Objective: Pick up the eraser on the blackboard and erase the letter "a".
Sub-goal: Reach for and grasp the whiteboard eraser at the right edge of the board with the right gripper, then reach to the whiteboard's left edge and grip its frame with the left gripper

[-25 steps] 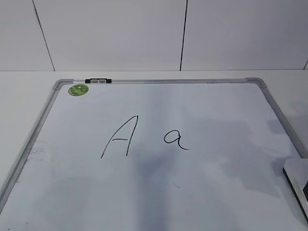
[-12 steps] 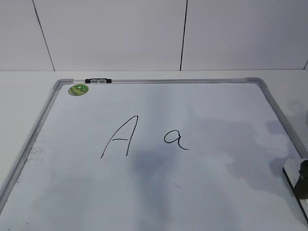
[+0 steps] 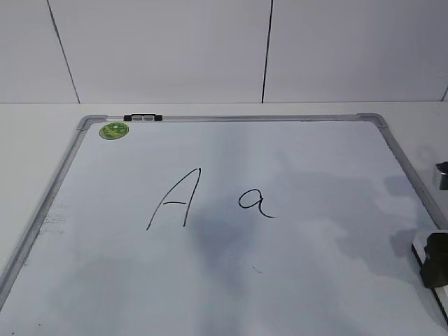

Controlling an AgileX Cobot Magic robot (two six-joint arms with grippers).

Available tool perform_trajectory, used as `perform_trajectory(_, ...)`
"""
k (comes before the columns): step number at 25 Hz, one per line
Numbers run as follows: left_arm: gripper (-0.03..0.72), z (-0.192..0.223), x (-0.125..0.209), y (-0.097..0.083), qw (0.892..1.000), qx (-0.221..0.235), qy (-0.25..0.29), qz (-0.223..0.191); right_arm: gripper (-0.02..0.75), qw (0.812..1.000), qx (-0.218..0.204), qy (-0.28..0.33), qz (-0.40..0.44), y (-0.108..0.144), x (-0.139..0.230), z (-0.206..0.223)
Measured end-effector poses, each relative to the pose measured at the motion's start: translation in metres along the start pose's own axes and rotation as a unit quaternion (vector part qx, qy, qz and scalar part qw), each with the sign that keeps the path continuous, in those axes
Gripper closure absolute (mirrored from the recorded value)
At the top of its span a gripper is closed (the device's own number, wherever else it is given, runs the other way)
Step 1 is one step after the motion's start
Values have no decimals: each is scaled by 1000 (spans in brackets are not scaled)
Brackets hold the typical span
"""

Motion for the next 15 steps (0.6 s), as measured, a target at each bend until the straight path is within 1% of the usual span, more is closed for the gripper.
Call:
perform_trajectory(2, 454, 0, 0, 0, 1000, 0, 0, 0, 105, 1000, 0, -2, -1, 0, -1, 0)
perform_trajectory(5, 454, 0, 0, 0, 1000, 0, 0, 0, 168, 1000, 0, -2, -1, 0, -1, 1)
perform_trajectory(8, 454, 0, 0, 0, 1000, 0, 0, 0, 203, 1000, -2, -3, 3, 1, -2, 1)
perform_trajectory(15, 454, 0, 0, 0, 1000, 0, 0, 0, 216, 1000, -2, -3, 4, 1, -2, 1)
Point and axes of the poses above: a point on each arm's last joint axis where the gripper is mounted, z pointing out along that axis toward the gripper, y along the wrist's bending axis when the last joint is at zero, x = y × z, the point moved 2 cm from there along z, pointing out along that axis toward the gripper, and after that the axes turned 7 degrees about -z, right-handed, at the moved point
